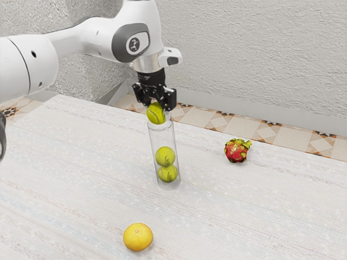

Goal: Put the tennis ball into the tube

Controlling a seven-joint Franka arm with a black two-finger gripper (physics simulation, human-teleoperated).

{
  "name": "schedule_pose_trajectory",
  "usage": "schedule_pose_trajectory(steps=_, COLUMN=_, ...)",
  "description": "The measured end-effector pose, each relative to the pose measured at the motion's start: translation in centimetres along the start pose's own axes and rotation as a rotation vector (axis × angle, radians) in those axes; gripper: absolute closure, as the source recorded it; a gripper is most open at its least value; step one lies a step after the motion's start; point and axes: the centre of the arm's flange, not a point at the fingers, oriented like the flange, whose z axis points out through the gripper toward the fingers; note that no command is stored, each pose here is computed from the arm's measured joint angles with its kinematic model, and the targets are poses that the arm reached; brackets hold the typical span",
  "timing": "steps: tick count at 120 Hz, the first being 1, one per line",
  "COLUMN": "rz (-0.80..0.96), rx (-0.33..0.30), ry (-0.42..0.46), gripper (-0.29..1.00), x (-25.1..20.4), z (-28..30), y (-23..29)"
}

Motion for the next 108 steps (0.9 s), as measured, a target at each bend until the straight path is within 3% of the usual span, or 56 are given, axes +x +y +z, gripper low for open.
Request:
schedule_pose_trajectory(steps=21, rz=0.0, rx=-0.001, ry=0.025, gripper=0.35, x=0.5, z=0.2, y=0.0)
schedule_pose_trajectory(steps=57, rz=0.003, rx=-0.008, ry=0.058, gripper=0.09, x=0.5, z=-0.7, y=0.0)
schedule_pose_trajectory(steps=85, rz=0.029, rx=-0.017, ry=0.077, gripper=0.03, x=-6.4, z=-9.0, y=-0.1)
schedule_pose_trajectory(steps=108, rz=0.056, rx=-0.014, ry=0.042, gripper=0.01, x=-8.3, z=-10.1, y=-0.3)
